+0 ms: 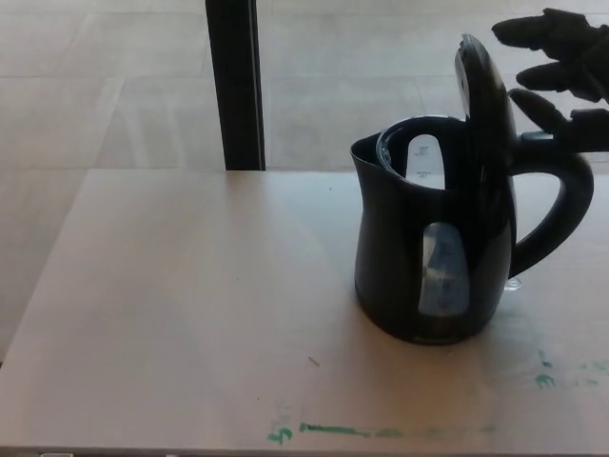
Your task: The robot uses its right hand to push down on the lid of a kettle kept in the middle of the desk to close it
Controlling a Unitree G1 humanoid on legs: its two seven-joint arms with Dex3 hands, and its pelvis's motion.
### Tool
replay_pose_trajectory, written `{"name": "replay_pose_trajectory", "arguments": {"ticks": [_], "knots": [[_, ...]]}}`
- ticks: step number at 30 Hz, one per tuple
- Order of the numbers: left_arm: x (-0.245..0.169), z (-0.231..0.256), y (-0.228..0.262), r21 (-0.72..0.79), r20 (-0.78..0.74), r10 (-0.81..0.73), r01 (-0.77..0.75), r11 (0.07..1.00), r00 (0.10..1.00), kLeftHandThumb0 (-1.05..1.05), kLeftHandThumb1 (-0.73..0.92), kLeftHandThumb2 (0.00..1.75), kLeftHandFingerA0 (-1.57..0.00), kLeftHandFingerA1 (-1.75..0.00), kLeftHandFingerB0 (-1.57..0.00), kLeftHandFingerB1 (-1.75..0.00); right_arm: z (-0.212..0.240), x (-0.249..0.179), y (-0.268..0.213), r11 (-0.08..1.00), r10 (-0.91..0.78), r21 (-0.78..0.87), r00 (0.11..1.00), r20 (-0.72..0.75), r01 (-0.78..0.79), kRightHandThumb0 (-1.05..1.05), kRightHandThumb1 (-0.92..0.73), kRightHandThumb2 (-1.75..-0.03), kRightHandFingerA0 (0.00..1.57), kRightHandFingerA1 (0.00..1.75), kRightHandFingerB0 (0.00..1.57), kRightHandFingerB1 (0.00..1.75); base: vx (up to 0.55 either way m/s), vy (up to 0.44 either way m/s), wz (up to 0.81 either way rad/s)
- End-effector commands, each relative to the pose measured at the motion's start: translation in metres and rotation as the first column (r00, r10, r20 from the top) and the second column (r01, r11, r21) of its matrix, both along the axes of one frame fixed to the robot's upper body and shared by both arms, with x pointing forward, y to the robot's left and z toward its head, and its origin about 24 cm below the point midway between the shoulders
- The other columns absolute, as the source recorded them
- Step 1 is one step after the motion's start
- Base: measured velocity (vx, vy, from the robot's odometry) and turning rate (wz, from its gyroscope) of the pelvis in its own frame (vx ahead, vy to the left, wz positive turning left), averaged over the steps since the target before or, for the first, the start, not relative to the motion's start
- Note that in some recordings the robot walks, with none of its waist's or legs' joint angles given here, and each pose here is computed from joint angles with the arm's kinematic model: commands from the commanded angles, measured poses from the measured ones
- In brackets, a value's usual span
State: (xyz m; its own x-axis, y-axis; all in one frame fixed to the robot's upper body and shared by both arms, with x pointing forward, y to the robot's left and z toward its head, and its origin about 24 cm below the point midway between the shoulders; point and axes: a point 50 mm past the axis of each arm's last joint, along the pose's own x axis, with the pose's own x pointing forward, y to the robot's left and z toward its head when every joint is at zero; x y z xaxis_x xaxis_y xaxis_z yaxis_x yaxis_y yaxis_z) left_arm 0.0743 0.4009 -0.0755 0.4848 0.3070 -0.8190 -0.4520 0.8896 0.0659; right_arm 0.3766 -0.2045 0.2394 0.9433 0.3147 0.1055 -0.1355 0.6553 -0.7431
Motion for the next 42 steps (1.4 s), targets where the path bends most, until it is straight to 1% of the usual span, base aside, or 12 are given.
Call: {"name": "replay_pose_trajectory", "arguments": {"ticks": [1,7,14,15,16,19,20,21,23,24,25,42], "knots": [[-0.006,0.005,0.007,0.005,0.001,0.017,-0.017,1.0,1.0,-0.68,0.67,0.6,-0.48,-0.49,-0.37,-0.36,-0.004,0.006,0.02,0.986,0.069,-0.156,0.997,0.046,-0.061,-0.82,-0.8,-0.65,0.37,0.45,0.26,0.31,0.0,0.0,0.0],[-0.006,0.006,0.008,0.013,-0.001,-0.002,0.002,1.0,1.0,-0.7,0.55,0.93,-0.44,-0.59,-0.26,-0.47,-0.017,0.008,0.037,0.934,0.109,-0.343,0.994,0.0,-0.103,-0.91,-0.85,-0.67,0.25,0.4,0.21,0.29,0.0,0.0,0.0],[-0.007,0.005,0.008,0.009,-0.007,0.019,-0.019,1.0,1.0,-0.66,0.67,0.6,-0.49,-0.51,-0.33,-0.36,-0.027,0.006,0.062,0.845,0.167,-0.5,0.982,-0.085,-0.187,-0.89,-0.85,-0.67,0.2,0.45,0.15,0.32,0.0,0.0,0.0],[-0.007,0.006,0.009,0.009,-0.013,0.019,-0.019,1.0,1.0,-0.65,0.68,0.61,-0.49,-0.5,-0.34,-0.35,-0.027,0.006,0.066,0.819,0.175,-0.538,0.98,-0.097,-0.2,-0.87,-0.66,-1.04,0.16,0.51,0.09,0.43,0.0,0.0,0.0],[-0.007,0.006,0.009,0.011,-0.017,0.021,-0.021,1.0,1.0,-0.67,0.54,0.91,-0.45,-0.6,-0.25,-0.47,-0.027,0.006,0.068,0.805,0.182,-0.557,0.979,-0.094,-0.203,-0.88,-0.84,-0.66,0.25,0.44,0.19,0.3,0.0,0.0,0.0],[-0.007,0.007,0.009,0.007,-0.007,0.017,-0.017,1.0,1.0,-0.64,0.68,0.61,-0.49,-0.51,-0.33,-0.35,-0.035,0.005,0.074,0.755,0.201,-0.619,0.975,-0.096,-0.217,-0.86,-0.82,-0.65,0.28,0.46,0.21,0.31,0.0,0.0,0.0],[-0.006,0.007,0.009,0.014,-0.009,0.011,-0.011,1.0,1.0,-0.66,0.68,0.61,-0.5,-0.52,-0.33,-0.35,-0.04,0.004,0.077,0.685,0.199,-0.689,0.971,-0.135,-0.237,-0.82,-0.64,-1.02,0.23,0.51,0.13,0.42,0.0,0.0,0.0],[-0.006,0.007,0.01,0.021,-0.01,-0.005,0.005,1.0,1.0,-0.67,0.68,0.61,-0.5,-0.51,-0.32,-0.35,-0.043,0.004,0.078,0.646,0.201,-0.722,0.967,-0.155,-0.25,-0.83,-0.81,-0.65,0.3,0.4,0.22,0.29,0.0,0.0,0.0],[-0.004,0.007,0.01,0.023,-0.01,-0.002,0.003,1.0,1.0,-0.68,0.55,0.92,-0.45,-0.6,-0.23,-0.47,-0.049,0.003,0.08,0.596,0.19,-0.762,0.966,-0.175,-0.255,-0.82,-0.63,-1.01,0.24,0.51,0.18,0.44,0.0,0.0,0.0],[-0.003,0.008,0.01,0.027,-0.012,-0.008,0.008,1.0,1.0,-0.67,0.69,0.61,-0.51,-0.5,-0.32,-0.35,-0.051,0.003,0.081,0.586,0.185,-0.769,0.966,-0.18,-0.255,-0.82,-0.78,-0.65,0.32,0.42,0.28,0.31,0.0,0.0,0.0],[-0.003,0.007,0.01,0.031,-0.019,-0.007,0.007,1.0,1.0,-0.66,0.56,0.92,-0.45,-0.6,-0.23,-0.47,-0.059,0.003,0.081,0.564,0.174,-0.784,0.965,-0.197,-0.261,-0.87,-0.65,-0.77,0.33,0.47,0.28,0.37,0.0,0.0,0.0],[0.008,0.009,0.01,0.033,0.007,-0.001,0.001,0.999,1.0,-0.66,0.68,0.6,-0.48,-0.5,-0.34,-0.36,-0.127,-0.004,0.09,0.409,0.138,-0.842,0.935,-0.325,-0.353,-0.82,-0.81,-0.65,0.28,0.51,0.26,0.33,0.0,0.0,0.0]]}}
